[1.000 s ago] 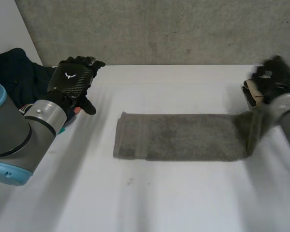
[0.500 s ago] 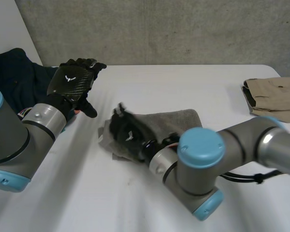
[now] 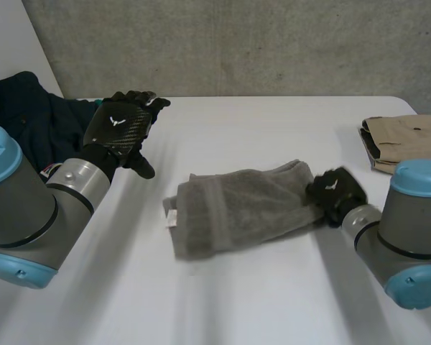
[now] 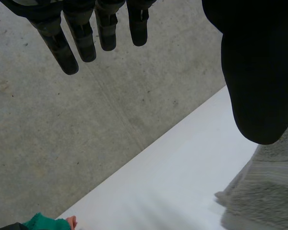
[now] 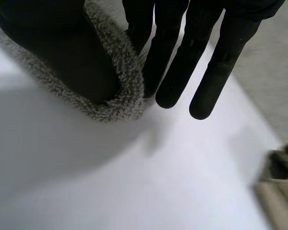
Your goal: Fold the laundry.
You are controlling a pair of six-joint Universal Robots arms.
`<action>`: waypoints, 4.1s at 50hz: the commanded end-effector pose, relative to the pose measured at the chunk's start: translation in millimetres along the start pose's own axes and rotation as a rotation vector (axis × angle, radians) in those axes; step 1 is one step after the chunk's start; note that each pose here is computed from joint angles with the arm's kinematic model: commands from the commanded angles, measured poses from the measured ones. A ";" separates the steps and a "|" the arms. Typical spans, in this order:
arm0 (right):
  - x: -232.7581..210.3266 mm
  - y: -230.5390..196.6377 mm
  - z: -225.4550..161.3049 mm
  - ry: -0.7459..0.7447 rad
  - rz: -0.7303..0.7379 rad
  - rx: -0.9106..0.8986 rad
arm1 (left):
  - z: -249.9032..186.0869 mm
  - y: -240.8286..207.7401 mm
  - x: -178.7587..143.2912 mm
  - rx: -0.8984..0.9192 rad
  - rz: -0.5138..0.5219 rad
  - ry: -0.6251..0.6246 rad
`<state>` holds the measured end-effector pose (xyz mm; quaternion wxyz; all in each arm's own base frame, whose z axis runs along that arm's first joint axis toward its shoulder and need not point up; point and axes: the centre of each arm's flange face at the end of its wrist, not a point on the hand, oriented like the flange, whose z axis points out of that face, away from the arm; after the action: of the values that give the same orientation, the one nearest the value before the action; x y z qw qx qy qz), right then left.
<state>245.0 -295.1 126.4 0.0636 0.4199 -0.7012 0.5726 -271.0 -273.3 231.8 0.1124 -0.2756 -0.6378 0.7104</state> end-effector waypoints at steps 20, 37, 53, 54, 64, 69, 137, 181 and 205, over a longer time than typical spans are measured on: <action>-157.8 -78.0 -55.9 -0.437 -0.413 0.463 | -5.5 -9.1 1.9 0.009 -0.039 -0.024; -6.0 -98.9 -34.2 -0.215 0.548 0.285 | 2.2 -31.3 91.7 0.065 -0.158 0.106; 0.5 -80.3 -4.2 -0.165 0.546 0.094 | 41.0 56.9 132.4 -0.212 -0.083 0.064; -4.2 -79.9 -2.7 -0.201 0.547 0.083 | 39.5 60.5 130.4 -0.231 -0.073 0.052; -44.5 -78.0 6.4 -0.346 0.532 0.050 | 10.3 69.8 118.4 -0.338 -0.012 -0.035; -52.6 -67.4 17.9 -0.325 0.515 0.014 | 2.5 75.0 114.5 -0.370 -0.001 -0.051; -136.2 -58.7 -7.3 -0.110 0.075 0.403 | 16.0 -70.3 78.4 -0.005 -0.103 0.542; 284.4 73.0 116.7 0.530 0.154 0.579 | 16.4 -102.9 68.4 0.104 -0.094 0.511; 309.7 147.3 66.6 0.395 0.232 0.433 | 5.7 -101.4 88.1 0.092 -0.102 0.562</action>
<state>-14.4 -528.6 136.9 0.0258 0.2375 -0.5745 0.7828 -361.8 -224.6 308.0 0.3260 -0.4187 -0.5658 0.6312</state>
